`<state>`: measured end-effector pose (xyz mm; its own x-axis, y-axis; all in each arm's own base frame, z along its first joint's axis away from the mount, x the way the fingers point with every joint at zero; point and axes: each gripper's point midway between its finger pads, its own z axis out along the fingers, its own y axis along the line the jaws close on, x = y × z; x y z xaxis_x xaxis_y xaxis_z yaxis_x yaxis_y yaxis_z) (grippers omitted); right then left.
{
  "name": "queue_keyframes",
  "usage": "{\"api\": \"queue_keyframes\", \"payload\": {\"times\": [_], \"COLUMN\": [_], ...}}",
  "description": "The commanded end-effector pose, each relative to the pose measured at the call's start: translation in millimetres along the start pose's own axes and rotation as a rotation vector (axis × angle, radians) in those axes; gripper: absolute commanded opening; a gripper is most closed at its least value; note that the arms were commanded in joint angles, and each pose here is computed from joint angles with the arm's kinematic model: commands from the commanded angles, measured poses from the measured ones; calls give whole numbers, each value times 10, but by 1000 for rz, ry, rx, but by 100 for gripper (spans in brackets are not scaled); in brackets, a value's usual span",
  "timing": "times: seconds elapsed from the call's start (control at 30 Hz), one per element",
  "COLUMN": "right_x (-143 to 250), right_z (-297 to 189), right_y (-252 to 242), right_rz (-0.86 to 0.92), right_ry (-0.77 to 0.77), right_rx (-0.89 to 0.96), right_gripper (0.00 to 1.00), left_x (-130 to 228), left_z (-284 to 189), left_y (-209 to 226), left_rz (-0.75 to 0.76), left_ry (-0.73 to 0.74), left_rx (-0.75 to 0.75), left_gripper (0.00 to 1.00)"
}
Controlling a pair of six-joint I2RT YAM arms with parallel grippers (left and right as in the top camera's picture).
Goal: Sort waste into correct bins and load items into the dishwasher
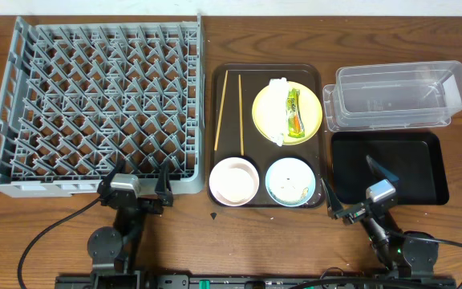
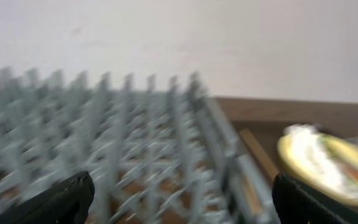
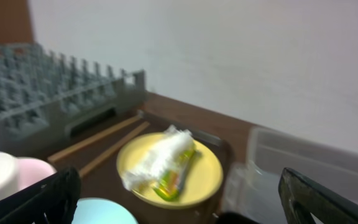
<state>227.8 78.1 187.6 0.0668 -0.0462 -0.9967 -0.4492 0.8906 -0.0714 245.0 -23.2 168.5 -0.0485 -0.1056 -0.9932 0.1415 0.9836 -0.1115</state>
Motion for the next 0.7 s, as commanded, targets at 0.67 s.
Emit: {"api": "queue_keyframes", "payload": {"times": [0.67], "right_x": [-1248], "right_z": [1015], "right_y": [-251], "right_rz": [532], "right_ry": [593], "right_rx": [-181], "right_gripper": [99], "left_x": [-1264], "left_z": [36], "left_y": [-456], "left_rz": [-262], "left_ry": [503], "left_rx": [109], "left_gripper": [92]}}
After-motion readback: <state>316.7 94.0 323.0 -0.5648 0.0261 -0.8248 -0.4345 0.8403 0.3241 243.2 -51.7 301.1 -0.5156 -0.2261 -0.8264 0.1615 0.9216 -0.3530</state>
